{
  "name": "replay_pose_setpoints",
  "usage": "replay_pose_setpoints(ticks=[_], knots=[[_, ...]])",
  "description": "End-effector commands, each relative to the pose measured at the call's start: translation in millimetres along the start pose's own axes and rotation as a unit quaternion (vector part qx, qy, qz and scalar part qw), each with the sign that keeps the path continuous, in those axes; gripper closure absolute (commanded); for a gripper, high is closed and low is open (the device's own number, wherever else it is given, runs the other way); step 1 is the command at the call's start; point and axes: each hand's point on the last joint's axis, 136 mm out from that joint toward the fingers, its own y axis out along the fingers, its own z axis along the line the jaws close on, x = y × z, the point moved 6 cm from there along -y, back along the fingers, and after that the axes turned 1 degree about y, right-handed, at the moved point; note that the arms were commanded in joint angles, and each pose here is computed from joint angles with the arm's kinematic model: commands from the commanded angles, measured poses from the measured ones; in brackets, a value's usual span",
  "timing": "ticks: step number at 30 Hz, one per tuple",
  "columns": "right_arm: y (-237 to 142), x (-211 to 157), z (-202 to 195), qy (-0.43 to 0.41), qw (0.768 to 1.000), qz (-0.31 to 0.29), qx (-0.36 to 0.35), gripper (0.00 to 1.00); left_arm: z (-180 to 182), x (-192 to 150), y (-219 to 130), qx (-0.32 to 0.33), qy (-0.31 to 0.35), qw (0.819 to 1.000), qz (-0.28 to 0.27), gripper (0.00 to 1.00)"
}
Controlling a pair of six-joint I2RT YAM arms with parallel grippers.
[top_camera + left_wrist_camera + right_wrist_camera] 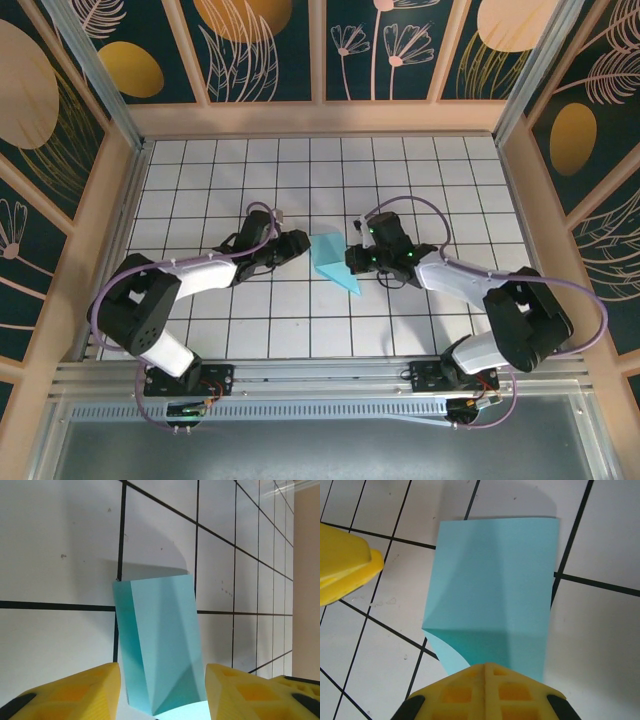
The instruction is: Fold a paper plane with a square sheet of paper (fold left side to right side)
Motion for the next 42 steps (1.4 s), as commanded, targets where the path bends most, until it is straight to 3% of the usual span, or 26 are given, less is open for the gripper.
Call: replay_pose_setpoints(ticks=[1, 16, 24, 32, 36, 42], knots=[[-9, 3, -6, 0.010, 1.000, -0.023, -0.012, 1.00, -5, 3, 10, -0.026, -0.008, 1.000, 0.012, 0.52], [-18, 3, -9, 0.021, 0.999, -0.034, -0.005, 1.00, -5, 3, 42, -0.049, -0.014, 0.998, 0.042, 0.57], [-18, 4, -9, 0.026, 0.999, -0.034, 0.000, 1.00, 0, 2, 54, -0.052, -0.022, 0.997, 0.051, 0.70], [-17, 4, -14, 0.032, 0.999, -0.031, -0.016, 1.00, -2, 6, 56, -0.049, -0.020, 0.998, 0.046, 0.94], [-21, 8, -17, 0.032, 0.998, -0.034, -0.040, 0.85, -10, 8, 50, -0.063, -0.018, 0.997, 0.043, 1.00], [-32, 15, -16, 0.022, 0.997, -0.034, -0.069, 0.67, -19, 10, 40, -0.071, -0.019, 0.997, 0.039, 1.00]])
